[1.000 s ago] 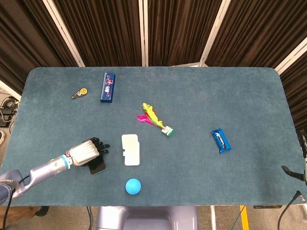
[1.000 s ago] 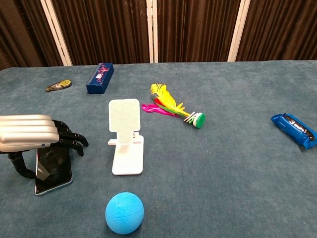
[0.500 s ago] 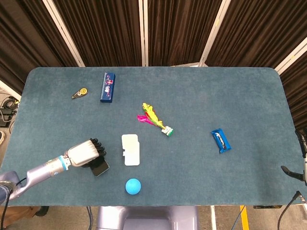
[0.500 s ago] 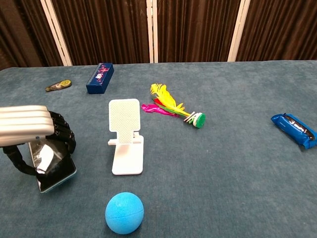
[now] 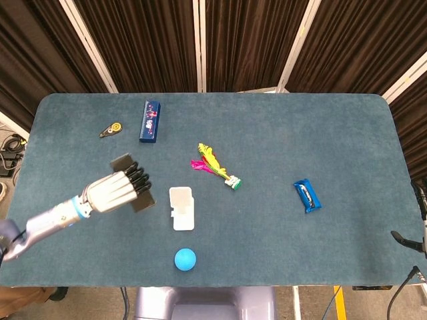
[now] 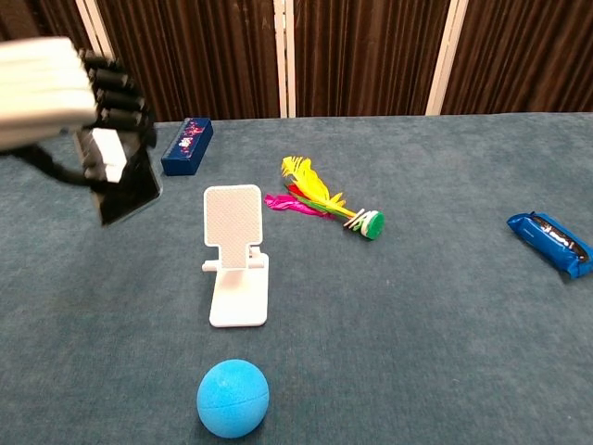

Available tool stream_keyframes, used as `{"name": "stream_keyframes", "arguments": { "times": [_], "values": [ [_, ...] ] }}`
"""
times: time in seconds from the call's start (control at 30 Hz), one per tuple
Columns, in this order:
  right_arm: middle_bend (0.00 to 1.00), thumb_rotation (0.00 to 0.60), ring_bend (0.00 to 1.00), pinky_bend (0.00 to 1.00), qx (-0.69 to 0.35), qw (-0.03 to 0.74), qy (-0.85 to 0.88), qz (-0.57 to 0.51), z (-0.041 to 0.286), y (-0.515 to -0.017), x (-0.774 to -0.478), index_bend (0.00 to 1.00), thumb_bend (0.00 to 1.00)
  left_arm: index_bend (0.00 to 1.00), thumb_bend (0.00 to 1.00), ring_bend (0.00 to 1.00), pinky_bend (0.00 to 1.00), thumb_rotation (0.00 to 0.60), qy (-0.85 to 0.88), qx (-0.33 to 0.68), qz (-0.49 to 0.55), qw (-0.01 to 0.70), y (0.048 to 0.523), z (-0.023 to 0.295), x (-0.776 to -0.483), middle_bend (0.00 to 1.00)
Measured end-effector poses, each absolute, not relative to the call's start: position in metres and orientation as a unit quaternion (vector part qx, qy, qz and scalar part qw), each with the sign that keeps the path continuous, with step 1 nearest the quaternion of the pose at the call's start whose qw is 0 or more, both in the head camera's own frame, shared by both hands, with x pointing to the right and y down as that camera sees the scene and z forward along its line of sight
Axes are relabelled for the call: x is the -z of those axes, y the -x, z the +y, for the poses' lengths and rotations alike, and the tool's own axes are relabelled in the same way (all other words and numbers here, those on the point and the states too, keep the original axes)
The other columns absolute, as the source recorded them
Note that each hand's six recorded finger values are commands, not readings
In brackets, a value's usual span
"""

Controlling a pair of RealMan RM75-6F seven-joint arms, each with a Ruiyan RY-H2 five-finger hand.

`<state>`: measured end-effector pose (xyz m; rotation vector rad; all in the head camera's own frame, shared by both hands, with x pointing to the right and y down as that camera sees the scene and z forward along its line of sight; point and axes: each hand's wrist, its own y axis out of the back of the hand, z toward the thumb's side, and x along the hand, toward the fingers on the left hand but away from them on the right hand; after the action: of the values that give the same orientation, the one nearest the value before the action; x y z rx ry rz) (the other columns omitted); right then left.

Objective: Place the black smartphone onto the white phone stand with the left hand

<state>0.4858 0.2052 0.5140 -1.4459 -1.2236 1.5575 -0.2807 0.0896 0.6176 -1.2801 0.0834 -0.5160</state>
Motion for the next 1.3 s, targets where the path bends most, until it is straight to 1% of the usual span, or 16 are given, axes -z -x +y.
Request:
{"name": "stream_keyframes", "arguments": {
  "times": [0.1, 0.2, 0.47, 0.67, 0.97, 1.1, 1.3],
  "values": [
    [0.00, 0.600, 0.00, 0.00, -0.598, 0.337, 0.555, -0.471, 0.205, -0.487, -0.514, 0.00, 0.00, 0.53, 0.00, 0.45, 0.39, 0.600, 0.559, 0.208, 0.029, 0.802, 0.260, 0.080, -0.606, 0.44],
    [0.00, 0.600, 0.00, 0.00, -0.598, 0.335, 0.554, -0.472, 0.205, -0.488, -0.513, 0.00, 0.00, 0.53, 0.00, 0.45, 0.39, 0.600, 0.535, 0.185, 0.012, 0.824, 0.240, 0.076, -0.601, 0.44],
    [0.00, 0.600, 0.00, 0.00, -0.599, 0.331, 0.553, -0.475, 0.206, -0.493, -0.513, 0.00, 0.00, 0.50, 0.00, 0.42, 0.37, 0.600, 0.501, 0.149, -0.055, 0.851, 0.198, 0.091, -0.611, 0.41],
    [0.00, 0.600, 0.00, 0.00, -0.597, 0.329, 0.554, -0.478, 0.206, -0.495, -0.512, 0.00, 0.00, 0.48, 0.00, 0.41, 0.36, 0.600, 0.489, 0.148, -0.097, 0.854, 0.182, 0.105, -0.624, 0.40],
    [0.00, 0.600, 0.00, 0.00, -0.596, 0.327, 0.554, -0.480, 0.206, -0.497, -0.510, 0.00, 0.00, 0.47, 0.00, 0.39, 0.35, 0.600, 0.492, 0.148, -0.116, 0.850, 0.169, 0.121, -0.637, 0.39],
    [0.00, 0.600, 0.00, 0.00, -0.595, 0.327, 0.555, -0.481, 0.206, -0.497, -0.510, 0.00, 0.00, 0.46, 0.00, 0.39, 0.35, 0.600, 0.486, 0.152, -0.122, 0.852, 0.169, 0.123, -0.642, 0.39],
    [0.00, 0.600, 0.00, 0.00, -0.596, 0.327, 0.555, -0.480, 0.206, -0.497, -0.511, 0.00, 0.00, 0.46, 0.00, 0.39, 0.35, 0.600, 0.483, 0.166, -0.112, 0.852, 0.166, 0.116, -0.641, 0.39]
  ]
}}
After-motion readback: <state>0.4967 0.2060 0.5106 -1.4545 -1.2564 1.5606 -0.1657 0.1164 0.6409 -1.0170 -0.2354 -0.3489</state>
